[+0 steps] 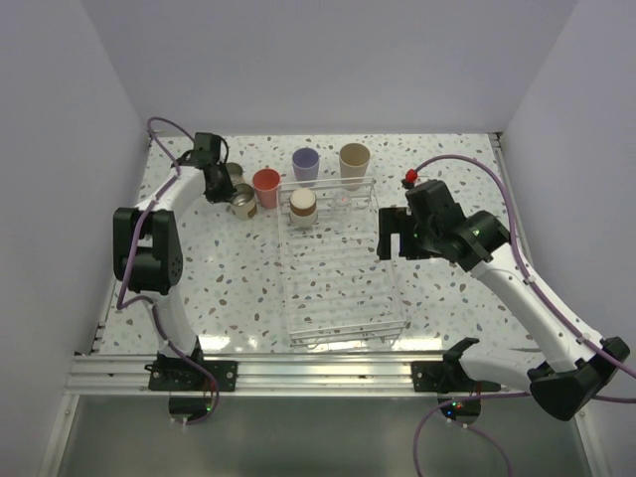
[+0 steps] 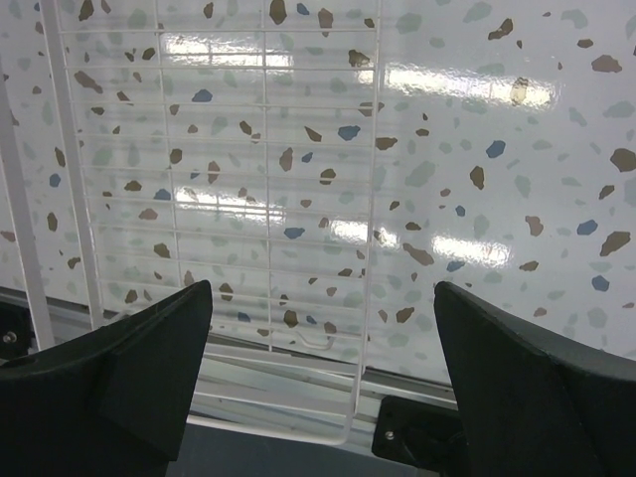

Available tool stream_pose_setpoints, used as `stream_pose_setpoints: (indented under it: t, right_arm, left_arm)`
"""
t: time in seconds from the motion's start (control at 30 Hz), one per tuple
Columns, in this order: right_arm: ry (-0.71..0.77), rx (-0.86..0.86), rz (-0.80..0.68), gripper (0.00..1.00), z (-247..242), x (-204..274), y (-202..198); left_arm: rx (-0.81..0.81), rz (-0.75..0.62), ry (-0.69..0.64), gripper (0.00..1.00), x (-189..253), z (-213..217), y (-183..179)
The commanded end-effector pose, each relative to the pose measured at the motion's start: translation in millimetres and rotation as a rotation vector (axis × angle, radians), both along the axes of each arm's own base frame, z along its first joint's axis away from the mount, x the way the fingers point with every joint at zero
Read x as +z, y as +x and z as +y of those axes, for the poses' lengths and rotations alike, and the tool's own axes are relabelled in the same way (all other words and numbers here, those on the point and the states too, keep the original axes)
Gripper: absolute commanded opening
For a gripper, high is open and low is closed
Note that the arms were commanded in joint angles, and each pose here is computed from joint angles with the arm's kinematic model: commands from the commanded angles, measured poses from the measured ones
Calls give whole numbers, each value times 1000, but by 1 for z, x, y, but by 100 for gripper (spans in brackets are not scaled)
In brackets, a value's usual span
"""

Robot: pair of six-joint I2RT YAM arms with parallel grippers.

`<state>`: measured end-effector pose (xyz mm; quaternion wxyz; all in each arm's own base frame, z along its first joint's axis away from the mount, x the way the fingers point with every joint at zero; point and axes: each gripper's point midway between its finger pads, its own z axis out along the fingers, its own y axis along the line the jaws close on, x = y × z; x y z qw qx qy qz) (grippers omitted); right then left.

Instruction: Load the cups into the dish rack

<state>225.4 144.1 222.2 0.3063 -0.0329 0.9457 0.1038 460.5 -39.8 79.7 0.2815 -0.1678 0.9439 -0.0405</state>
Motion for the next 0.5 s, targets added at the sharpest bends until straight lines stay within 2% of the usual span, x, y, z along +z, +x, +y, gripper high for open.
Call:
stream_pose_setpoints:
  t: [0.0,0.33,0.47]
  right_arm:
    - [24,2,-10,97,3,2,1]
    - [125,-11,-78,98,15,23,7]
    - [195,-19,-169,98,23,54,20]
  left_arm:
    - [8,-88,-10,0,33,4,6]
    - [-35,-239,-107,0,105,-6,-26]
    - [-111,-371,-215,0,163,-27,-42]
